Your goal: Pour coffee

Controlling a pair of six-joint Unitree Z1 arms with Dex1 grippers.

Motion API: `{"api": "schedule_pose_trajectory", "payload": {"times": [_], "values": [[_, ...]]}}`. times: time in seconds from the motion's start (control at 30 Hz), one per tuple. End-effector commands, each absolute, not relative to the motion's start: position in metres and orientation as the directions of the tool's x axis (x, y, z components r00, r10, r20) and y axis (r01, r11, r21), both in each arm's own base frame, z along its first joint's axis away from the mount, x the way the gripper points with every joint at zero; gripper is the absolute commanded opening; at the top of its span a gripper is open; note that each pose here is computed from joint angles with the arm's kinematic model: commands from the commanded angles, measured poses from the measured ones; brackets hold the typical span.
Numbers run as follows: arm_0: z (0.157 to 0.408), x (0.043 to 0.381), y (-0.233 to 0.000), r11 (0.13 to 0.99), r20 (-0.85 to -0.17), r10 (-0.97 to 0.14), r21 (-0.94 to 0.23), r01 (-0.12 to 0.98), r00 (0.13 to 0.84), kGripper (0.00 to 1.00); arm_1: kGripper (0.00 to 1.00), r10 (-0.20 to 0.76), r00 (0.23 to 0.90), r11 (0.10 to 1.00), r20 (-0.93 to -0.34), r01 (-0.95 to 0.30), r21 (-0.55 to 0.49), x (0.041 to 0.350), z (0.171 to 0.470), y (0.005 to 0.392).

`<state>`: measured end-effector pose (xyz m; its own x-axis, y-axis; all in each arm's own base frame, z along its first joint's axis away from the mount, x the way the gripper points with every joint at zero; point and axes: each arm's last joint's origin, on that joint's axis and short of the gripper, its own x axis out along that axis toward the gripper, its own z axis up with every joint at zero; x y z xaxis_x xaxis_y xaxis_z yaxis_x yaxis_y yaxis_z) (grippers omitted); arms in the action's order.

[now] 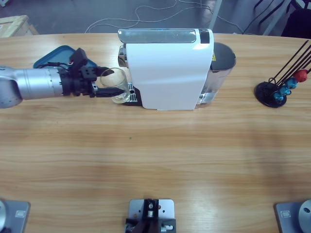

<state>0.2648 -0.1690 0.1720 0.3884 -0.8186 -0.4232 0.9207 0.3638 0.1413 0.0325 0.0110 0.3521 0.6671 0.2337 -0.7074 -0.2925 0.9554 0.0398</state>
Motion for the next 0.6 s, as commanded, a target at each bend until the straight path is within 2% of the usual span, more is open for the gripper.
{"api": "schedule_pose_trajectory", "payload": {"times": [0.03, 0.6], "values": [[0.1601, 0.2741, -0.1844, 0.355, -0.491, -0.789, 0.124, 0.927, 0.368, 0.0, 1.0, 0.215, 0.643, 0.954, -0.735, -0.3, 0.017, 0.0369, 0.3489, 0.0188], [0.1614, 0.2769, -0.1929, 0.347, -0.528, -0.771, 0.119, 0.93, 0.356, 0.0, 1.0, 0.224, 0.647, 0.953, -0.729, -0.303, 0.024, 0.0347, 0.3503, 0.0156]]}}
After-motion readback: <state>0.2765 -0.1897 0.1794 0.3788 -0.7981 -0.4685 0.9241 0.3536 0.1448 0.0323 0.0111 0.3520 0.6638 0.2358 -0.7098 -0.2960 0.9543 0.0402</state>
